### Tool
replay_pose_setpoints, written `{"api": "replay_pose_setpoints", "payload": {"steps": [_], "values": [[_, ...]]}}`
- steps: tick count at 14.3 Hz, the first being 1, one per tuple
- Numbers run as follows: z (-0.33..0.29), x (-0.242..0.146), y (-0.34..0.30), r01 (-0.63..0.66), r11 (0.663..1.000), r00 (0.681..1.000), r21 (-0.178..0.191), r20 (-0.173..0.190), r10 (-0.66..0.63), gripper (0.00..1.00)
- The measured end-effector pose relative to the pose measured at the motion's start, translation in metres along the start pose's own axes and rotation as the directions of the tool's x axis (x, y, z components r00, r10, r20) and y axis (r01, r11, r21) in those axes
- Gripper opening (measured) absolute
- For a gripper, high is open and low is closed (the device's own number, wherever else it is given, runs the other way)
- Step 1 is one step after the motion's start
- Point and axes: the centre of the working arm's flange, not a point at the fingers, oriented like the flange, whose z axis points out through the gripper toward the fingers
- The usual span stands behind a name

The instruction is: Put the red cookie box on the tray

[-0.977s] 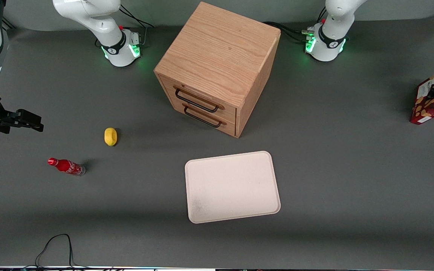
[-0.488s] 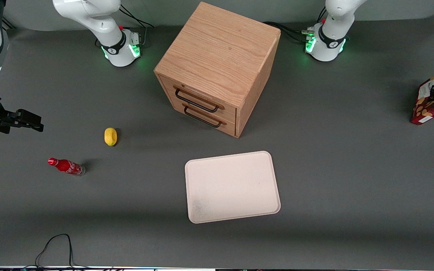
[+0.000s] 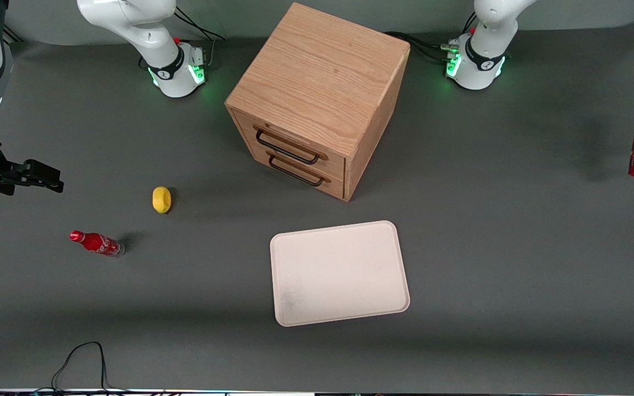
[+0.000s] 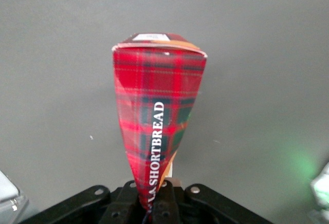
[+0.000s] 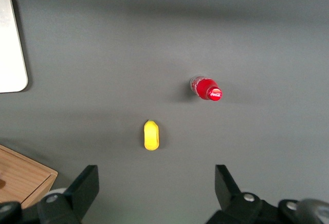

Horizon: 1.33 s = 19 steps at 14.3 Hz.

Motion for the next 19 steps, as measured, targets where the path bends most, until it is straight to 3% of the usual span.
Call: {"api": "replay_pose_setpoints", "payload": {"steps": [2,5,10,13,16,19], "values": [[-0.063,0.012,0.026,0.047,0.999,0.998,0.001,0.029,-0.047,0.04],[-0.135,0.027,0.063,0.088,0.996,0.995,0.027,0.04,-0.089,0.04],[-0.172,0.049,0.1,0.131,0.991,0.99,0.04,0.048,-0.132,0.04],[-0.184,0.101,0.16,0.213,0.976,0.976,0.05,0.036,-0.215,0.04],[-0.177,0.164,0.24,0.323,0.946,0.946,0.007,0.026,-0.323,0.04],[-0.161,0.235,0.319,0.448,0.893,0.894,-0.023,0.033,-0.448,0.04]]}}
